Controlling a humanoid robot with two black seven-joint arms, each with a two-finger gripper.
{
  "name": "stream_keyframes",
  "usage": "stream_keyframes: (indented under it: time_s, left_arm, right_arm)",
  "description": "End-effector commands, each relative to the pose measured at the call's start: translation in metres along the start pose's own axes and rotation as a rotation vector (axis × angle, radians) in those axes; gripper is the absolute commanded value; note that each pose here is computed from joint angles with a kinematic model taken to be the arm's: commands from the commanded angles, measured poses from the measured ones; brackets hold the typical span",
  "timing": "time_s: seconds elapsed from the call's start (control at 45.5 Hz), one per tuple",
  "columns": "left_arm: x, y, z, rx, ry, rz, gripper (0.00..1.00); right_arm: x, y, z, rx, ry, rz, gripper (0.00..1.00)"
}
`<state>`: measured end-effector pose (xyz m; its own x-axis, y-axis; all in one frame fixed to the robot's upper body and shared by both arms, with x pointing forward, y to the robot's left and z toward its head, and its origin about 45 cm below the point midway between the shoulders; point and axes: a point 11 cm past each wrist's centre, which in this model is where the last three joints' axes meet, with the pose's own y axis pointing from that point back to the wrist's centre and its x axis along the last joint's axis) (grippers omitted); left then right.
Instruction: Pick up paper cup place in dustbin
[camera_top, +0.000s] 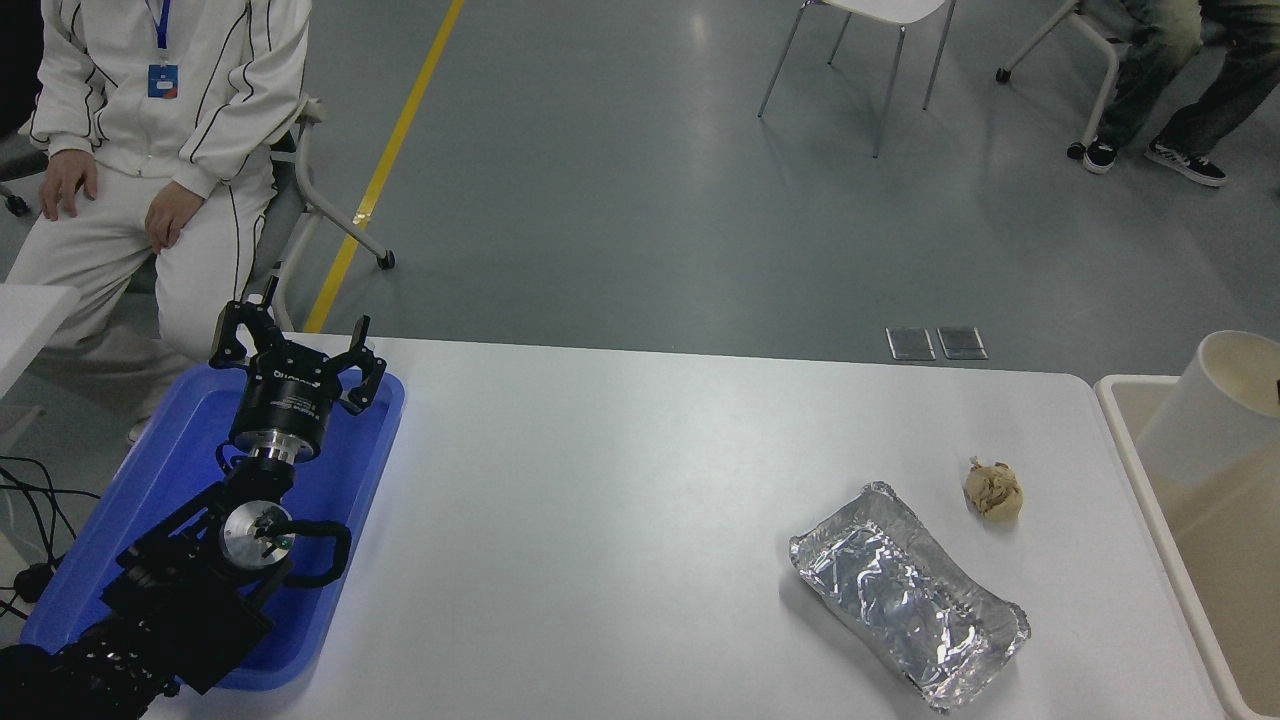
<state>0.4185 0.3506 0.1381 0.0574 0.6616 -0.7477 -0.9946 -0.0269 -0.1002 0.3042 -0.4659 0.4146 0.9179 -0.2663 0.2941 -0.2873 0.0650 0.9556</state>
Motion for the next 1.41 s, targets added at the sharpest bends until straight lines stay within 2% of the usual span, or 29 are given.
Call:
stream_keyframes:
  time_s: [0.0,0.352,0.484,0.659,1.077,1.385]
  left_arm:
    - [0.0,0.0,0.0,0.001,-0.001,-0.001,1.0]
    - [0.0,0.0,-0.001,0.002,0.001,-0.001,1.0]
    - [0.0,0.0,-0.001,0.0,0.001,0.0,1.0]
    - [0.0,0.0,-0.001,0.001,0.001,0.001,1.0]
    - [0.0,0.0,-0.001,0.0,0.001,0.0,1.0]
    - [0.0,0.0,0.0,0.001,-0.001,-0.001,1.0]
  right_arm:
    - [-0.001,0.012,0.029,-0.044,-0.053,0.044,0.0]
    - [-0.002,-0.029,0.096,-0.101,-0.169,0.18,0.0]
    - [0.0,-0.057,0.123,-0.185,-0.154,0.221,0.0]
    - [-0.008,-0.103,0.149,-0.211,-0.189,0.228,0.0]
    - [-0.018,-0.149,0.194,-0.368,-0.253,0.282,0.0]
    - [-0.043,-0.198,0.211,-0.393,-0.347,0.342,0.0]
